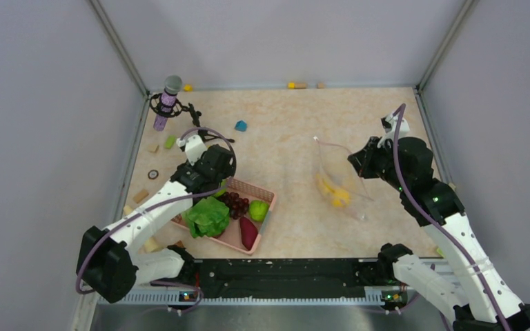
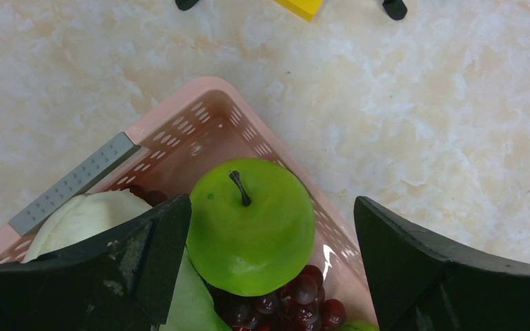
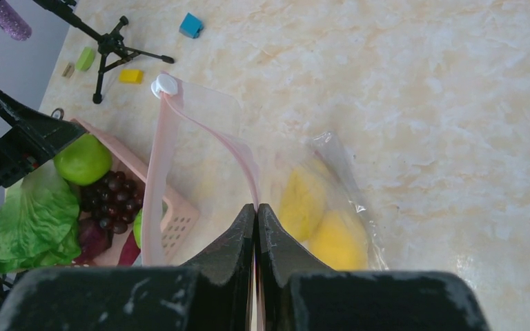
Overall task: Place the food in the zip-top bag and seal the zipper
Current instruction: Pick up the fake fruit from the bin.
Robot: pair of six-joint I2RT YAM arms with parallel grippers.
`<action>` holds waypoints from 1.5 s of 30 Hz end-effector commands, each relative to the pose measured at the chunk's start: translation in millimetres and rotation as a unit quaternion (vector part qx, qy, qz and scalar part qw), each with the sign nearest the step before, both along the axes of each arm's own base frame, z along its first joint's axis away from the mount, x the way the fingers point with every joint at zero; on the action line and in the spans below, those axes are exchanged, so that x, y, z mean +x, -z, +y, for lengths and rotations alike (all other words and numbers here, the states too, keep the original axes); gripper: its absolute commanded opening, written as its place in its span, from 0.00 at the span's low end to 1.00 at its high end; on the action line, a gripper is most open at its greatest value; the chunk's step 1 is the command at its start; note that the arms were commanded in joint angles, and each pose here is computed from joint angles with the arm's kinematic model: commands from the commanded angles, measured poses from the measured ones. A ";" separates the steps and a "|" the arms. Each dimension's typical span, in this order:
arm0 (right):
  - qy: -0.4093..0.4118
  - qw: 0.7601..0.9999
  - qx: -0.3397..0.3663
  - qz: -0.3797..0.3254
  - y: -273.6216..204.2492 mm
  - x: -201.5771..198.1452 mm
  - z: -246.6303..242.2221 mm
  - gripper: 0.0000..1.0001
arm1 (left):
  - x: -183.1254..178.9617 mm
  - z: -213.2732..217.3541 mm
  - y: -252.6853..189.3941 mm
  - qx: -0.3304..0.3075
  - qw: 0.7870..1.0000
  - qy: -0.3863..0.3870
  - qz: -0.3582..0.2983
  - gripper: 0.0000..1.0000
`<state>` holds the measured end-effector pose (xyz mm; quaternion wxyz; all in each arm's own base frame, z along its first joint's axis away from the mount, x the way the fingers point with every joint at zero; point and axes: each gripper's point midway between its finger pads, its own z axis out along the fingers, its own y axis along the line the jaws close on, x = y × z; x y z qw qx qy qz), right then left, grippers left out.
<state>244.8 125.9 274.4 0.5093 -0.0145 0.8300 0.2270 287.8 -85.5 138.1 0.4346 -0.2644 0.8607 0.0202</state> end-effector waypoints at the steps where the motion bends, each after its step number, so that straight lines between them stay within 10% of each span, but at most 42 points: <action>1: 0.011 1.000 -0.008 -0.008 -2.0 4.0 -5.4 0.04 | 7.3 -2.8 7.5 -0.012 1.000 -0.006 0.005 0.92; 45: 0.019 1.000 -0.011 -0.010 -2.0 3.8 -8.8 0.04 | -14.6 -18.4 13.5 -0.050 0.994 0.080 0.053 0.48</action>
